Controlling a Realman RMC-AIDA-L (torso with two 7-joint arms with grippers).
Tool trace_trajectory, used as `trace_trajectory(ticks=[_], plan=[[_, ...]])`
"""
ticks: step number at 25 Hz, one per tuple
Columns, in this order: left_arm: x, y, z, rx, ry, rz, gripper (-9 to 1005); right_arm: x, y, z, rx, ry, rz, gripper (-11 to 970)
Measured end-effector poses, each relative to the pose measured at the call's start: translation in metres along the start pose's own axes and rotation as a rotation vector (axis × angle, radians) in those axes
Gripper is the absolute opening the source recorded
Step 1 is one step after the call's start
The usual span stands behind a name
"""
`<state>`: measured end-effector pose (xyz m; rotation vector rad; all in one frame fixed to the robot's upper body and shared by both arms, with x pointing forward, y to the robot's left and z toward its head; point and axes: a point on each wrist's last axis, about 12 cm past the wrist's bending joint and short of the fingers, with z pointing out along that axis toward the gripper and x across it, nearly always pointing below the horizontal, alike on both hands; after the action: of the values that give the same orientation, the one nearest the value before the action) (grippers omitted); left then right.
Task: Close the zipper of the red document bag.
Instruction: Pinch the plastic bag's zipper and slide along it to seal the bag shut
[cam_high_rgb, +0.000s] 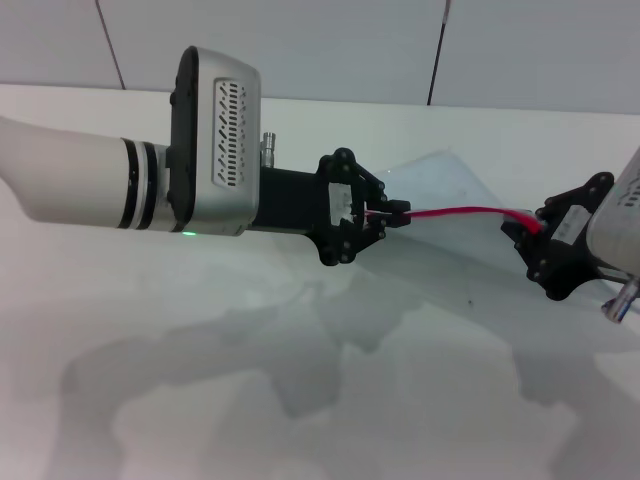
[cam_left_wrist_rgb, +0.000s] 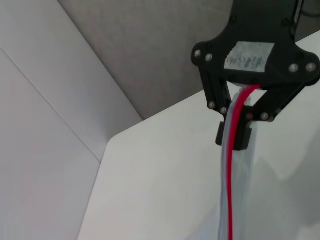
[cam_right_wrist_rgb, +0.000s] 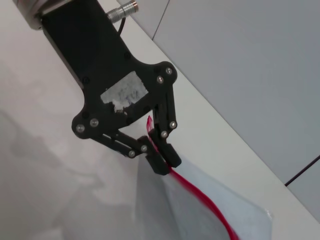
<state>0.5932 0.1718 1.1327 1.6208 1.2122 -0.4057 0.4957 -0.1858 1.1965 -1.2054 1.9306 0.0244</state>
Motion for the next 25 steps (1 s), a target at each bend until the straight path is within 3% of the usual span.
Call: trace_trajectory(ticks=[10,25], plan=[[0.006,-0.002,-0.002,-0.004,0.010,-0.024,55,-0.002,0.000,-0.001,0.002,-0.007,0.000,83],[0.031,-0.004,-0.010,-0.052,0.080,-0.072,53,-0.002,-0.001,-0.005,0.014,-0.018,0.007,87]])
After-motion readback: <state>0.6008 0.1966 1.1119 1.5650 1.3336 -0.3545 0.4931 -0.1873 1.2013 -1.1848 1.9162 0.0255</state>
